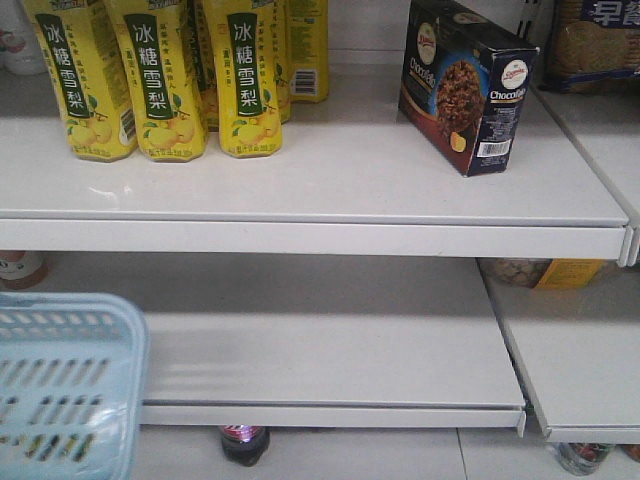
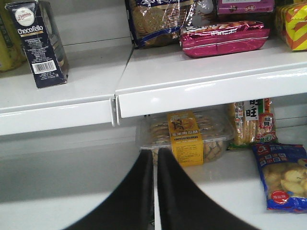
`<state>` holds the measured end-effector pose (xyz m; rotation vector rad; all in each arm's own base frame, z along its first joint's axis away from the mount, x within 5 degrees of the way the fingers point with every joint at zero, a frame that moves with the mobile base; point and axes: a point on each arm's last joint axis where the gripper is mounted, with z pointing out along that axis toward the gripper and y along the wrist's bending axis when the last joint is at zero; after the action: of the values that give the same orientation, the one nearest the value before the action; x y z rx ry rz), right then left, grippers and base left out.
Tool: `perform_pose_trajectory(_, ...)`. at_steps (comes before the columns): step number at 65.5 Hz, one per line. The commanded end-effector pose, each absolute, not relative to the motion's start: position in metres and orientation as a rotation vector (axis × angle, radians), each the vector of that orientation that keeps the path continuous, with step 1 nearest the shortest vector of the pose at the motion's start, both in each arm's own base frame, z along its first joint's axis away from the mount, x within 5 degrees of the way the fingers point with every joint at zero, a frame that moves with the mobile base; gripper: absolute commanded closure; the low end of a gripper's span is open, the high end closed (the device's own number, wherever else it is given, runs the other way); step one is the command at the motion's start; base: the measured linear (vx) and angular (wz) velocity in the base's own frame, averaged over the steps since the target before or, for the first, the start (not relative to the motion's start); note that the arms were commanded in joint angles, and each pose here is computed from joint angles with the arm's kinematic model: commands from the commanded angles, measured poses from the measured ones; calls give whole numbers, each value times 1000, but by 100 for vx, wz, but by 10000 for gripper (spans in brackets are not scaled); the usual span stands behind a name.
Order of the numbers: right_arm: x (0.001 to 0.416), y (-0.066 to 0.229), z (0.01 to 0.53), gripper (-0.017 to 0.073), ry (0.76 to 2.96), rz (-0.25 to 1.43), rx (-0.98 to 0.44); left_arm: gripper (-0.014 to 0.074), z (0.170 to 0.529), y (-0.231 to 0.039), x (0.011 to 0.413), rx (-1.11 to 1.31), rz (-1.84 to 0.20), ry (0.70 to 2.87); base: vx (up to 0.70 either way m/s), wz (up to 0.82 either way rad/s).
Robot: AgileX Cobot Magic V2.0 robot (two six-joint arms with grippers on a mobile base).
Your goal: Left arm holds basket, right arm returns cookies
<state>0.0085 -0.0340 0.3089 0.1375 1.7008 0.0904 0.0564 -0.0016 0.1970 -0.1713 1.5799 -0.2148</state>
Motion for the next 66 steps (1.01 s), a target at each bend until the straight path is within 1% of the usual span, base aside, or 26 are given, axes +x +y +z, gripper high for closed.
perform_pose_trajectory(1,9,-33,321,562,1633,76,108,594,215,-2,54,-35,-87,1459,0,0)
perform_pose_trajectory(20,9,-33,321,562,1633,76,108,594,206,-2,55,57,6,1544,0,0)
perform_pose_trajectory(32,9,-33,321,562,1633,76,108,594,205,-2,55,94,42,1553,0,0)
perform_pose_trajectory(66,9,-33,321,562,1633,76,108,594,205,-2,55,92,39,1555,0,0)
